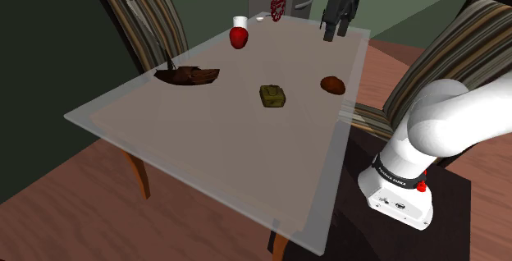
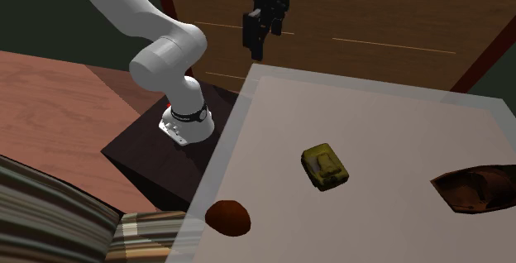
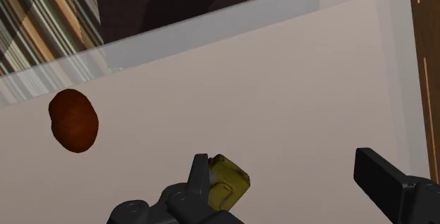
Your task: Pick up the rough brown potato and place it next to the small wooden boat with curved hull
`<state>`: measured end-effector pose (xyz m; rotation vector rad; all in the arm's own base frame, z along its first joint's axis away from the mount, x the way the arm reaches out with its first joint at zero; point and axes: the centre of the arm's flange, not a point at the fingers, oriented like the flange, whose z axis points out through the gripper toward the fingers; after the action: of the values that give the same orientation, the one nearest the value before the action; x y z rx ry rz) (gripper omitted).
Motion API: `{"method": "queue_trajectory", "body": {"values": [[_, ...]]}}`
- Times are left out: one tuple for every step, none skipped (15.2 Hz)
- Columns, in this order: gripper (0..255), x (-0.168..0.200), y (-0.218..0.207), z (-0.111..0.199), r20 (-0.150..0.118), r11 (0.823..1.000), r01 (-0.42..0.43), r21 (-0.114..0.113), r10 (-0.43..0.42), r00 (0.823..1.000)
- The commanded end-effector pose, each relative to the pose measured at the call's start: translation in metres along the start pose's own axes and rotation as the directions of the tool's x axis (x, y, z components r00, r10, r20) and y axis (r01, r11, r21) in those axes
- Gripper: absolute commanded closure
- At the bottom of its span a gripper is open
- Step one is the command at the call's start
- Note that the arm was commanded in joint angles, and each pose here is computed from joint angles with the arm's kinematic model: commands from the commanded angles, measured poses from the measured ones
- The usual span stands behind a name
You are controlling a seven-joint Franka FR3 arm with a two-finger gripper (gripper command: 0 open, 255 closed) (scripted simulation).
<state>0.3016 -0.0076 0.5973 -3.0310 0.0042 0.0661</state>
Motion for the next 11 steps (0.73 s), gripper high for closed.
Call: {"method": "queue_trajectory", "body": {"values": [[0, 0.000, 0.000, 0.000, 0.000, 1.000, 0.000, 0.000, 0.000, 1.000], [0, 0.000, 0.006, 0.010, -0.001, 1.000, 0.007, -0.016, -0.007, 1.000], [0, 0.000, 0.012, 0.020, -0.001, 0.999, 0.014, -0.032, -0.014, 1.000], [0, 0.000, 0.019, 0.030, -0.002, 0.999, 0.022, -0.048, -0.022, 1.000], [0, 0.000, 0.025, 0.040, -0.002, 0.998, 0.029, -0.064, -0.029, 1.000], [0, 0.000, 0.032, 0.049, -0.002, 0.996, 0.036, -0.080, -0.036, 0.999], [0, 0.000, 0.039, 0.059, -0.002, 0.994, 0.043, -0.096, -0.043, 0.999], [0, 0.000, 0.046, 0.068, -0.002, 0.992, 0.050, -0.112, -0.051, 0.999], [0, 0.001, 0.053, 0.078, -0.002, 0.990, 0.057, -0.127, -0.058, 0.998], [0, 0.001, 0.060, 0.087, -0.001, 0.988, 0.064, -0.143, -0.065, 0.998], [0, 0.001, 0.068, 0.096, -0.001, 0.985, 0.071, -0.159, -0.072, 0.997]]}}
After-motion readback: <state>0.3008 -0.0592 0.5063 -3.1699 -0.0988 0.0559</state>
